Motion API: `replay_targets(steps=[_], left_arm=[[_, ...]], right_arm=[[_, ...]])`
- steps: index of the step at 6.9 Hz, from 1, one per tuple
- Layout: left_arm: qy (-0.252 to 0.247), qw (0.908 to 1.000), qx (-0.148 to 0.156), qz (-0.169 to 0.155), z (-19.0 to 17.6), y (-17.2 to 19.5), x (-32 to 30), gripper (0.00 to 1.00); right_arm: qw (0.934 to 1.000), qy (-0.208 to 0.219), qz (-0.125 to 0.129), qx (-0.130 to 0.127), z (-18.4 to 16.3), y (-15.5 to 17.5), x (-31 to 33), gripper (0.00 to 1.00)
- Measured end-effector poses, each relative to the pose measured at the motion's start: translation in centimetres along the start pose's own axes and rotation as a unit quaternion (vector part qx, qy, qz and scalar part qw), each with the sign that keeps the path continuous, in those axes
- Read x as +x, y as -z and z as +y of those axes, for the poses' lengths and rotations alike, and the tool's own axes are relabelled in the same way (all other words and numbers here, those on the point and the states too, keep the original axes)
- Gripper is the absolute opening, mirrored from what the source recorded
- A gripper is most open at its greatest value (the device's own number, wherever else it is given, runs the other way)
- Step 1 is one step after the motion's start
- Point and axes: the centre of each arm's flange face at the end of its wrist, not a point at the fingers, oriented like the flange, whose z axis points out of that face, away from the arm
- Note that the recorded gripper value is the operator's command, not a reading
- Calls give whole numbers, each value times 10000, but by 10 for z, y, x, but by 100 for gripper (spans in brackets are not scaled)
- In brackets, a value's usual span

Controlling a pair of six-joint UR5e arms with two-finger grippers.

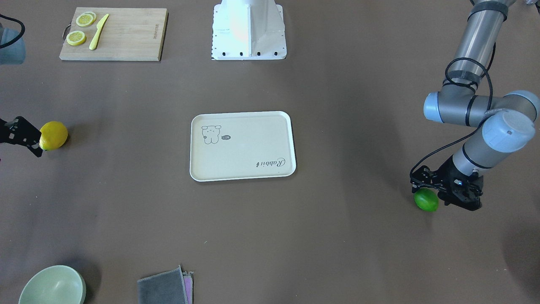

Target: Place all lemons on tray

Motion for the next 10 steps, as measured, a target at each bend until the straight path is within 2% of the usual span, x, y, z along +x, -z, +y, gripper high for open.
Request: replay_targets(steps=[2,3,5,7,10], left_arm=[[-16,10000,33,20,-2,-1,1,27],[-28,9999,90,54,-4,0,5,0],[-24,9997,223,139,-14,9,19,0],[286,9978,481,365,-32,34,53,0],[1033,9865,614,1111,-49,56,181,0]], right_arm=[[10000,1,4,3,0,0,0,100],[10000,0,4,4,0,0,0,100],[10000,1,2,15,0,1,0,100],[10000,-16,4,12,0,1,0,100],[10000,-77,44,-24,5,0,6,99]])
